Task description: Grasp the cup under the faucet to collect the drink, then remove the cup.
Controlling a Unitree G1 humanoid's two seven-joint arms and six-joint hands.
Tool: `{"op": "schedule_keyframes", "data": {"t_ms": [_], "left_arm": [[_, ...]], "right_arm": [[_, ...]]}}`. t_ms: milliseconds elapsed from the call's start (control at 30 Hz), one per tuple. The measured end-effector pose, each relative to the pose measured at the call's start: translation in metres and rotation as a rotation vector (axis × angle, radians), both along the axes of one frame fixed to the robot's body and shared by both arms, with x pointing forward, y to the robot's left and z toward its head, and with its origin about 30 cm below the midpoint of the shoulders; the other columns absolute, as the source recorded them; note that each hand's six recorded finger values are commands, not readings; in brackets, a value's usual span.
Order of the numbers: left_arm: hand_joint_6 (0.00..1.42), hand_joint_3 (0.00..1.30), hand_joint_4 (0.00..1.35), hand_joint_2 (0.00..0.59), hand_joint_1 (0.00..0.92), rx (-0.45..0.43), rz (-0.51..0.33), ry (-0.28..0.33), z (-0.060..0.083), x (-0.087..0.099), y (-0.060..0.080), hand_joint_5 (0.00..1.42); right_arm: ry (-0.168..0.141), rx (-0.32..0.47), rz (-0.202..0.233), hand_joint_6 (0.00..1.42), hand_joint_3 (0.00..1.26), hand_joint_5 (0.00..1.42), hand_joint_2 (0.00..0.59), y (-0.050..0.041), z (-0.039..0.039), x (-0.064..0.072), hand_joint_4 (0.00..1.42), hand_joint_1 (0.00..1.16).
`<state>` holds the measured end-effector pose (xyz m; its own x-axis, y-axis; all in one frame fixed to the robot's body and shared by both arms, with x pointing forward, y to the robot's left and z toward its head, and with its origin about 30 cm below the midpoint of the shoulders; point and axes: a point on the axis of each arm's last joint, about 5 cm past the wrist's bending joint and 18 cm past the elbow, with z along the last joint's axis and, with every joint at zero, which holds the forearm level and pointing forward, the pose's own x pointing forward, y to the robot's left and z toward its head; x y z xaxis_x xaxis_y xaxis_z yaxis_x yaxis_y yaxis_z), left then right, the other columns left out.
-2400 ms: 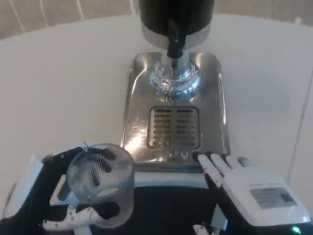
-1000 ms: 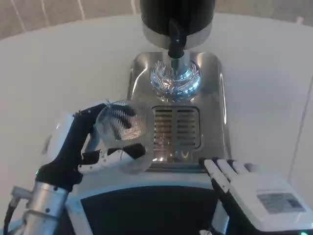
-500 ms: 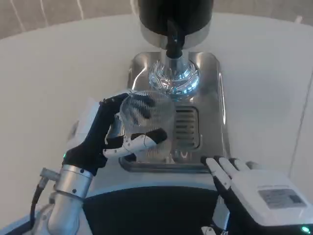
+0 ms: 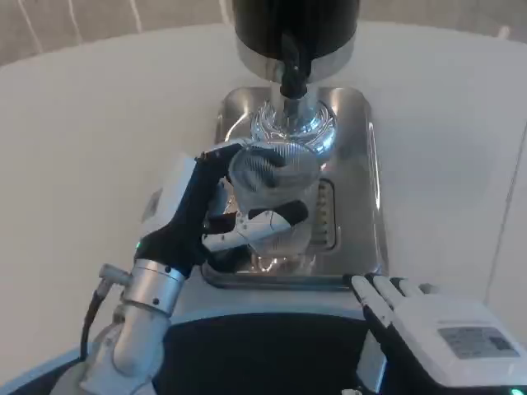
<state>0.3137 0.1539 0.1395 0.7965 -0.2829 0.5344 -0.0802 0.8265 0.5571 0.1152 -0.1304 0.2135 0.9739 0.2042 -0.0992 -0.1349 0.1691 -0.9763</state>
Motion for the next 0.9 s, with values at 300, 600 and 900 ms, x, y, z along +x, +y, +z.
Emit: {"op": "schedule_keyframes", "data": {"t_ms": [300,600,900], "left_arm": [[1.42,0.97,1.15,0.007,0.577,0.002,0.012,0.016,0.002,0.006,-0.018,1.35],[1.42,0.97,1.14,0.006,0.575,0.029,0.023,0.017,0.003,0.010,-0.032,1.33],[1.36,0.76,0.87,0.015,0.552,0.050,0.067,0.021,0.005,0.014,-0.040,1.11]], "right_arm": [[0.000,-0.001,-0.007,0.00,0.00,0.00,0.496,-0.0014,0.0014,0.000,0.00,0.48],[0.003,0.001,-0.007,0.00,0.00,0.00,0.493,-0.0026,0.0014,0.000,0.00,0.47],[0.013,0.004,-0.010,0.00,0.00,0.00,0.493,-0.0045,0.0015,-0.001,0.00,0.47]]}}
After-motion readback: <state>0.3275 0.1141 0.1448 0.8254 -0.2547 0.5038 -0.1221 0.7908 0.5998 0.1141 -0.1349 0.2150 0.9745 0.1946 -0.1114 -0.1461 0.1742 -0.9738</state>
